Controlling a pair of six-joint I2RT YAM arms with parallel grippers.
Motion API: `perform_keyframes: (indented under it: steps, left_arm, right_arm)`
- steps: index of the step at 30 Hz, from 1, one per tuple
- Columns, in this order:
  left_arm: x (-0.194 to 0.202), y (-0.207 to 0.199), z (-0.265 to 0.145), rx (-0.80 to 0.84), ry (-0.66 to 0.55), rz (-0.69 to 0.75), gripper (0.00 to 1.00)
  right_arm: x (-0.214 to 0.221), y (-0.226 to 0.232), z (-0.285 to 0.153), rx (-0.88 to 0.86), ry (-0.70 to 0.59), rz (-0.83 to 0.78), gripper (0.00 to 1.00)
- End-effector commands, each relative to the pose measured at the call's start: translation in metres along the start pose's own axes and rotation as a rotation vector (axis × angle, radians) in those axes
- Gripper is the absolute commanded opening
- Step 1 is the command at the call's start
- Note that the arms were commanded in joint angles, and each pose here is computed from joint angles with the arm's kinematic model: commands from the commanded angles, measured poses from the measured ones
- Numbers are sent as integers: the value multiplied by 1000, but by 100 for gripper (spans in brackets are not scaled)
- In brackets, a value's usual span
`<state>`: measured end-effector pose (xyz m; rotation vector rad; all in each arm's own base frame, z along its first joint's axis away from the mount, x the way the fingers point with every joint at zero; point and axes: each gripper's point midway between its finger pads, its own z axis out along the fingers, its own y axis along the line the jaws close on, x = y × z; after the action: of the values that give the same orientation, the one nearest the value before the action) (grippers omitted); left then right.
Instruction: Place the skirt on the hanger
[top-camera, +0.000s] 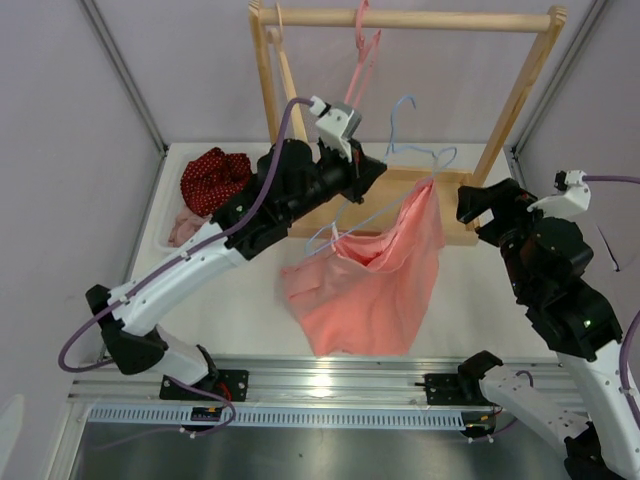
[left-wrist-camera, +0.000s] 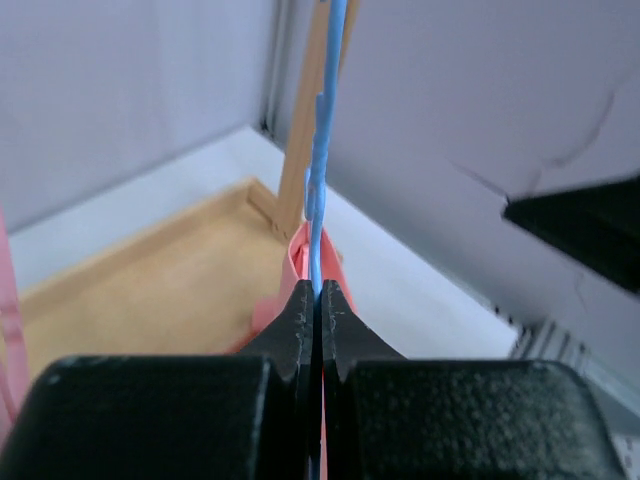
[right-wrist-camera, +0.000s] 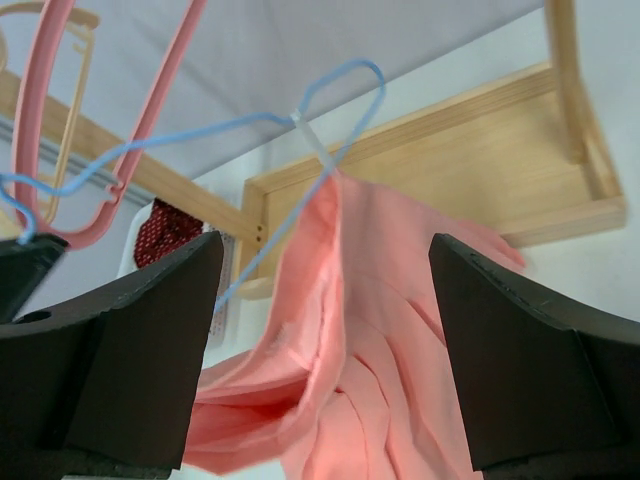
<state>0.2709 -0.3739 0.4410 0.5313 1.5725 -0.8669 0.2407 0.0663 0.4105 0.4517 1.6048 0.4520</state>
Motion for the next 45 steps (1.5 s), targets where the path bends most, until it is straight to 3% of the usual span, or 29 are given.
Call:
perform_keyframes:
  steps: [1,14,33,45]
  left_arm:
    - [-104,-10,-1,-33,-273,-31,0]
    - [-184,-20,24,-105,-489,-22,0]
    - [-192,17,76,-348,-720,121,0]
    - [-175,50,106,-432,-813,99,0]
  right_arm:
    - [-27,-15,-5,109,-63,-29,89]
    - [-75,-13,-11,174,-185,-26,91]
    - [-57,-4,14,150,-163,-50,91]
    - [-48,-9,23,166,-145,-87,91]
